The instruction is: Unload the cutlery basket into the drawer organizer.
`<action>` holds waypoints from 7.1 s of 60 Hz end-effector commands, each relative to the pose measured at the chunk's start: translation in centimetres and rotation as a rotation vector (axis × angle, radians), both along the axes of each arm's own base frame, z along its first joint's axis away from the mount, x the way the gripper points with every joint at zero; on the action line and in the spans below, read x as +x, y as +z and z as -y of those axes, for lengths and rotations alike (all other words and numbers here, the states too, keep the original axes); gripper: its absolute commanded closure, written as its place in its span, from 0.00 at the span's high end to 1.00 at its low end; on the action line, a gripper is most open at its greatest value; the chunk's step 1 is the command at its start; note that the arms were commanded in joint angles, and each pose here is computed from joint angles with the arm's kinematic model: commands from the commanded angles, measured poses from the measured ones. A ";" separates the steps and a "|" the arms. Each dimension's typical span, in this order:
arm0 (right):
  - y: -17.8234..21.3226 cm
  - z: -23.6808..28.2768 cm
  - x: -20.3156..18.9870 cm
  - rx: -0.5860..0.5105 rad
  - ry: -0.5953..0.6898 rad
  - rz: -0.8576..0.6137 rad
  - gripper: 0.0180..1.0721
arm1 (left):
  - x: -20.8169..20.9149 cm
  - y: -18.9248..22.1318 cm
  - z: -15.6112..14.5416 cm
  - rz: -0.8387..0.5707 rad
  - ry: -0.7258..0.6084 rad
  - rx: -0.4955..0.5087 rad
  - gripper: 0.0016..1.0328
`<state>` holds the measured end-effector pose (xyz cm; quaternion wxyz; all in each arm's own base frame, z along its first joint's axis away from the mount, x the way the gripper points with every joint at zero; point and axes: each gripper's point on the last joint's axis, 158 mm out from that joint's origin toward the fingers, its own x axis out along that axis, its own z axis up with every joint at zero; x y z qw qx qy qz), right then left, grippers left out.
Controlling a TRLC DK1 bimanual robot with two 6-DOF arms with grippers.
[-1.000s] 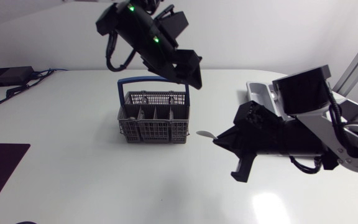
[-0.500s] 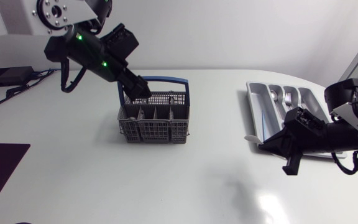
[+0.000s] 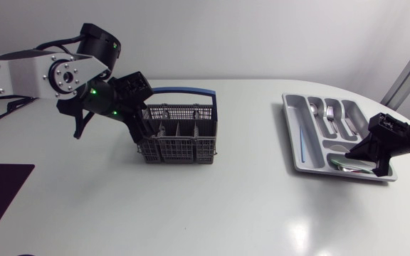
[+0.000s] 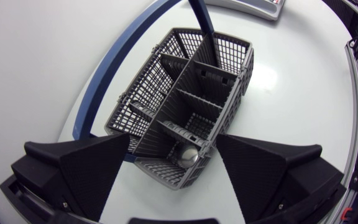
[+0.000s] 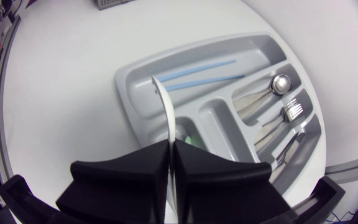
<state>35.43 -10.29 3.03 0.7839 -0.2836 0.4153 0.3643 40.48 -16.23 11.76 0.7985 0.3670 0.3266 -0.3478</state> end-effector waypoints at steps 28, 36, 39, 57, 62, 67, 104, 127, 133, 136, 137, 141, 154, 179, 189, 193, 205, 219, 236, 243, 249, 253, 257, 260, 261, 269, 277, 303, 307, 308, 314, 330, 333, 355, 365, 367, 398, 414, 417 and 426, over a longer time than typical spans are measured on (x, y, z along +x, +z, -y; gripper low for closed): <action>-5.1 4.5 -0.7 -0.214 0.117 -0.050 0.61 | 0.1 -1.3 -1.6 0.046 -0.081 0.077 0.95; -3.8 4.8 -0.5 -0.227 0.085 -0.025 0.93 | 0.0 -1.5 -1.4 0.053 -0.106 0.082 0.95; -3.2 4.7 -0.5 -0.229 0.076 -0.017 0.95 | 0.0 -1.6 -1.4 0.058 -0.114 0.086 0.95; 2.2 1.5 -0.4 -0.151 -0.006 0.098 0.95 | 1.0 -1.8 -1.1 0.114 -0.129 0.086 0.95; 2.9 -0.4 -1.0 -0.121 -0.006 0.111 0.95 | 1.3 -2.0 -0.9 0.113 -0.129 0.085 0.93; 2.9 -2.4 -1.8 -0.100 0.007 0.112 0.95 | 1.5 -1.9 -1.0 0.110 -0.128 0.086 0.93; 3.1 -8.6 -4.6 -0.071 0.072 0.129 0.95 | 0.3 -2.8 -2.2 0.084 -0.241 0.178 0.55; 3.1 -9.1 -5.2 -0.071 0.083 0.131 0.95 | -1.0 -3.8 -1.5 0.065 -0.296 0.194 0.39; 3.2 -9.1 -5.2 -0.071 0.084 0.133 0.95 | -1.3 -4.0 -1.5 0.059 -0.305 0.198 0.39; 3.2 -9.2 -5.3 -0.070 0.086 0.131 0.95 | -1.5 -4.2 -1.4 0.053 -0.312 0.201 0.39; 3.2 -9.2 -5.3 -0.070 0.084 0.131 0.95 | -1.5 -4.3 -1.3 0.054 -0.314 0.201 0.39; 3.1 -9.4 -5.3 -0.068 0.088 0.129 0.95 | -1.7 -4.6 -1.2 0.047 -0.319 0.203 0.39; 3.4 -9.7 -5.4 -0.068 0.090 0.138 0.95 | -1.9 -5.2 -1.0 0.036 -0.333 0.208 0.40; 3.4 -10.1 -5.5 -0.067 0.103 0.138 0.95 | -2.3 -5.3 -1.1 0.029 -0.340 0.212 0.40; 3.3 -10.3 -5.6 -0.068 0.107 0.137 0.95 | -2.1 -5.2 -0.6 0.036 -0.349 0.211 0.40; 3.4 -10.3 -5.6 -0.068 0.107 0.138 0.95 | -1.8 -4.8 -0.4 0.044 -0.347 0.208 0.40; 4.1 -11.7 -6.1 -0.057 0.124 0.144 0.95 | -1.4 -4.5 -0.4 0.054 -0.342 0.206 0.40; 5.8 -17.1 -7.0 0.007 0.168 0.142 0.95 | -1.0 -4.1 -0.7 0.064 -0.331 0.205 0.40; 7.8 -24.1 -6.4 0.128 0.149 0.077 0.95 | -0.5 -3.5 -0.9 0.077 -0.322 0.203 0.40; 8.4 -27.1 -5.5 0.185 0.130 0.047 0.95 | -0.4 -3.3 -0.9 0.083 -0.320 0.203 0.40; 8.3 -29.3 -4.9 0.214 0.125 0.018 0.95 | -0.2 -3.1 -1.1 0.087 -0.315 0.202 0.40; 8.0 -30.5 -4.7 0.214 0.128 0.005 0.95 | -0.1 -3.0 -1.3 0.089 -0.313 0.204 0.40; 7.8 -31.8 -4.5 0.227 0.129 -0.004 0.95 | 0.0 -2.9 -1.4 0.092 -0.310 0.204 0.40; 7.6 -32.9 -4.4 0.231 0.132 -0.010 0.95 | 0.2 -2.8 -1.5 0.095 -0.305 0.204 0.40; 7.5 -33.1 -4.4 0.231 0.133 -0.014 0.95 | 0.2 -2.8 -1.5 0.095 -0.305 0.204 0.40; 7.4 -35.3 -3.7 0.254 0.119 -0.020 0.95 | 0.5 -2.6 -1.6 0.105 -0.301 0.204 0.40; 7.0 -36.9 -3.4 0.254 0.124 -0.026 0.95 | 0.5 -2.8 -1.6 0.102 -0.306 0.206 0.40; 6.2 -40.0 -3.4 0.261 0.147 -0.039 0.95 | -0.5 -3.4 -1.0 0.084 -0.332 0.188 0.40; 6.1 -40.4 -3.3 0.266 0.146 -0.040 0.95 | -0.6 -3.5 -1.0 0.080 -0.334 0.186 0.40; 6.1 -40.5 -3.3 0.267 0.147 -0.038 0.95 | -0.7 -3.5 -1.0 0.078 -0.335 0.185 0.40; 5.9 -40.7 -3.2 0.269 0.145 -0.040 0.95 | -0.9 -3.8 -1.0 0.072 -0.338 0.183 0.40; 5.0 -40.8 -3.3 0.265 0.147 -0.050 0.95 | -1.1 -4.0 -1.1 0.069 -0.346 0.188 0.40; 4.9 -40.8 -3.3 0.265 0.147 -0.050 0.95 | -1.2 -4.1 -1.1 0.066 -0.347 0.188 0.40; 4.5 -41.0 -3.6 0.265 0.152 -0.052 0.95 | -1.8 -4.8 -0.9 0.049 -0.359 0.191 0.40; 4.5 -41.1 -3.6 0.269 0.150 -0.051 0.95 | -1.9 -4.5 -1.0 0.056 -0.355 0.189 0.40; 4.3 -41.1 -3.7 0.267 0.151 -0.054 0.95 | -1.9 -4.3 -1.0 0.061 -0.355 0.189 0.40; 4.1 -41.0 -3.9 0.266 0.152 -0.055 0.95 | -1.9 -3.6 -0.9 0.079 -0.351 0.184 0.40; 4.1 -41.0 -3.9 0.267 0.151 -0.055 0.95 | -1.6 -3.3 -1.0 0.090 -0.343 0.180 0.40; 4.1 -41.0 -3.9 0.267 0.153 -0.054 0.95 | -1.6 -3.4 -1.0 0.090 -0.343 0.180 0.40; 4.1 -41.0 -3.9 0.268 0.153 -0.053 0.95 | -1.5 -3.4 -1.0 0.095 -0.340 0.179 0.40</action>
